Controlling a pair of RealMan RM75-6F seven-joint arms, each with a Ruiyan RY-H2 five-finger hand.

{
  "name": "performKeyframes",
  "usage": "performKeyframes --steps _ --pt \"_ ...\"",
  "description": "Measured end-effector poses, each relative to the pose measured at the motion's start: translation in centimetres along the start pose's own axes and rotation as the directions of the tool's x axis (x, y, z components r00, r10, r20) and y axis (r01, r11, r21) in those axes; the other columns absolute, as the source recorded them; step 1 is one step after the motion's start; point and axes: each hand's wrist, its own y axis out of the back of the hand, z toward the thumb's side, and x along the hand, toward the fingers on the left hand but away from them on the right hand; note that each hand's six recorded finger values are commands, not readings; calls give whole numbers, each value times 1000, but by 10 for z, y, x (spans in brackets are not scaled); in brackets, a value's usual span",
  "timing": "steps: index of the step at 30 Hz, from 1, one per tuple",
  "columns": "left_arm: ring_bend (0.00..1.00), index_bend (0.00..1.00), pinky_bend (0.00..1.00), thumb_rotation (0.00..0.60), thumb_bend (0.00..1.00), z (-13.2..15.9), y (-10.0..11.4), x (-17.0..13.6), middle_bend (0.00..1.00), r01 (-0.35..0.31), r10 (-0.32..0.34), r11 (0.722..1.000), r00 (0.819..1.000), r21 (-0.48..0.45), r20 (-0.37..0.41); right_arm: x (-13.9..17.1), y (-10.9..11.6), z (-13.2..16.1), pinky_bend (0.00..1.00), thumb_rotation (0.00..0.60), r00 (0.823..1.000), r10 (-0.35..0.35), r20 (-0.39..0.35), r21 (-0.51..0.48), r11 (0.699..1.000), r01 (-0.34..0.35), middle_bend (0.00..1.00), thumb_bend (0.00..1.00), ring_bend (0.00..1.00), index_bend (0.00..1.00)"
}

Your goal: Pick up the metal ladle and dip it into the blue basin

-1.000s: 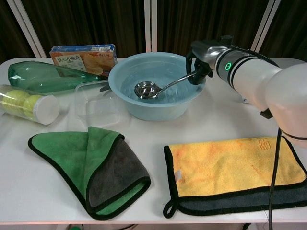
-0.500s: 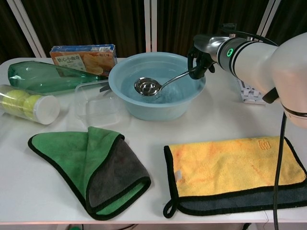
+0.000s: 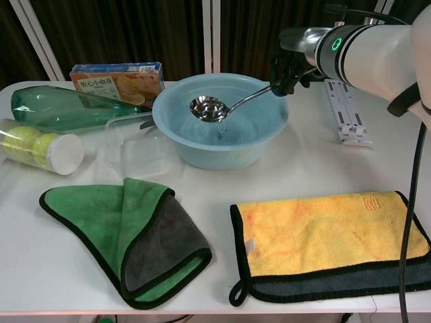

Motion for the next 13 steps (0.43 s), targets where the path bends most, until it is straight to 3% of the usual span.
performKeyframes --steps 13 --pt "0 141 116 600 145 0 -3 2 6 12 -12 1000 1000 5 -7 11 43 -3 1000 600 1000 19 23 -32 999 -19 682 673 763 810"
